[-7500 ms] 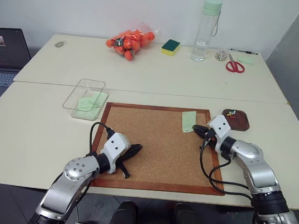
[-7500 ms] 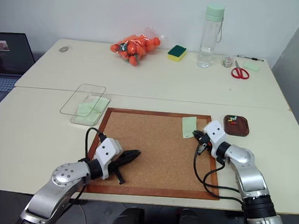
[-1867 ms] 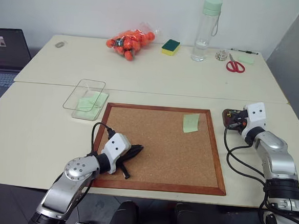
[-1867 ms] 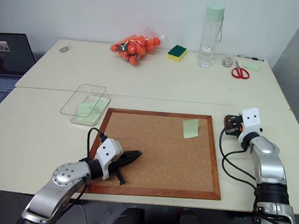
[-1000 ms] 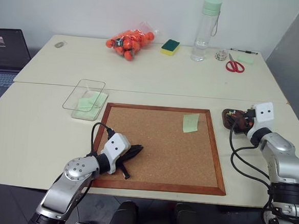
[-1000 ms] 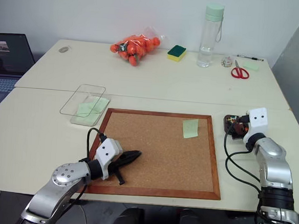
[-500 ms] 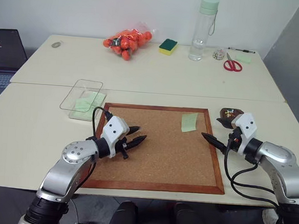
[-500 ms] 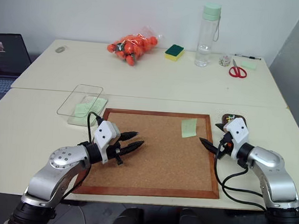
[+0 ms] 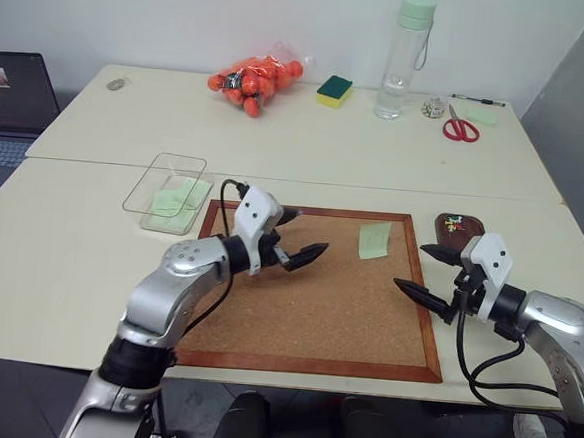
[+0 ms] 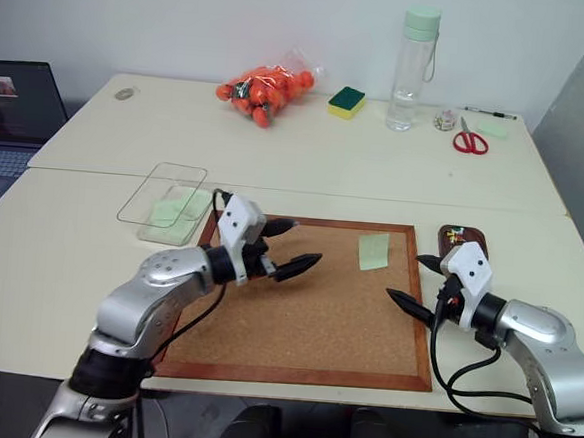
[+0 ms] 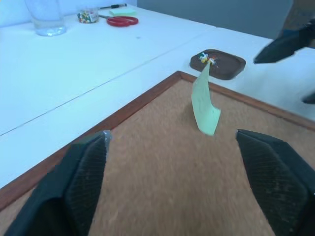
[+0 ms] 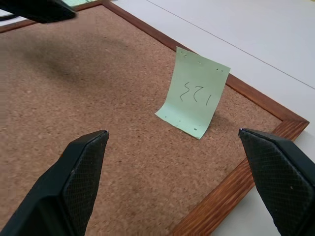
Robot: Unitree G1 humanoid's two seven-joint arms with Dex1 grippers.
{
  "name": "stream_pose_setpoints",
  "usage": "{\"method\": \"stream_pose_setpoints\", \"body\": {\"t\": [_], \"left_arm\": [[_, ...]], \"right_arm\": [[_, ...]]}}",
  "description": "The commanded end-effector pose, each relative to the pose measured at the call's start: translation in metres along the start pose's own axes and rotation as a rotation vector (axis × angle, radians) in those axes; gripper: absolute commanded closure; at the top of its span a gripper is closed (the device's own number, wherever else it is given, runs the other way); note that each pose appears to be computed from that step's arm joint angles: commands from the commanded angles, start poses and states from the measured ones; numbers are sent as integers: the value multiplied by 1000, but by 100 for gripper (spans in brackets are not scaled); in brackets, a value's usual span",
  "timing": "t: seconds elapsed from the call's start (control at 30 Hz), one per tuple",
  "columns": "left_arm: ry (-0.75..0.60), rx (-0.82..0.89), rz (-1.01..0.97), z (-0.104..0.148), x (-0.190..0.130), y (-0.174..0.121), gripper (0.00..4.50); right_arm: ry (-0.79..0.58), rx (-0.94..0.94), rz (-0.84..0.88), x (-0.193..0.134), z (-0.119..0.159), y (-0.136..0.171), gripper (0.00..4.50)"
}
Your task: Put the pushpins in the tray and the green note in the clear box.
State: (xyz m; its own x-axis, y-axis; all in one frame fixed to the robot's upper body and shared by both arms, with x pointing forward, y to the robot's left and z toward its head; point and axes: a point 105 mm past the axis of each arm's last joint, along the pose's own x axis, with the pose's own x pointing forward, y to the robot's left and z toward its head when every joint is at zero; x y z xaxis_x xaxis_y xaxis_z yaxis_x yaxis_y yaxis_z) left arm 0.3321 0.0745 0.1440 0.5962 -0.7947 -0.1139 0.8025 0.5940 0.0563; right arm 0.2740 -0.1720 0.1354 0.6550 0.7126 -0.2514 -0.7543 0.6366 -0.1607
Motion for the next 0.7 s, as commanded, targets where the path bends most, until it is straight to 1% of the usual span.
{"method": "stream_pose_setpoints", "body": {"t": [0.03,0.13,0.23,0.4,0.6,0.7], "left_arm": [[-12,-15,-7,10,24,8,3],[4,-42,-44,9,39,10,3],[28,-28,-99,6,49,6,3],[28,64,-171,8,55,0,3],[16,124,-176,7,59,0,3],[24,131,-202,3,74,-11,3]], "right_arm": [[-37,-30,6,-5,12,4,0],[-41,-29,0,-6,11,6,0],[-41,-33,-6,-8,10,8,0],[-40,-36,-16,-10,10,9,0],[-38,-32,-27,-11,8,10,0],[-40,-33,-27,-9,10,10,0]]}}
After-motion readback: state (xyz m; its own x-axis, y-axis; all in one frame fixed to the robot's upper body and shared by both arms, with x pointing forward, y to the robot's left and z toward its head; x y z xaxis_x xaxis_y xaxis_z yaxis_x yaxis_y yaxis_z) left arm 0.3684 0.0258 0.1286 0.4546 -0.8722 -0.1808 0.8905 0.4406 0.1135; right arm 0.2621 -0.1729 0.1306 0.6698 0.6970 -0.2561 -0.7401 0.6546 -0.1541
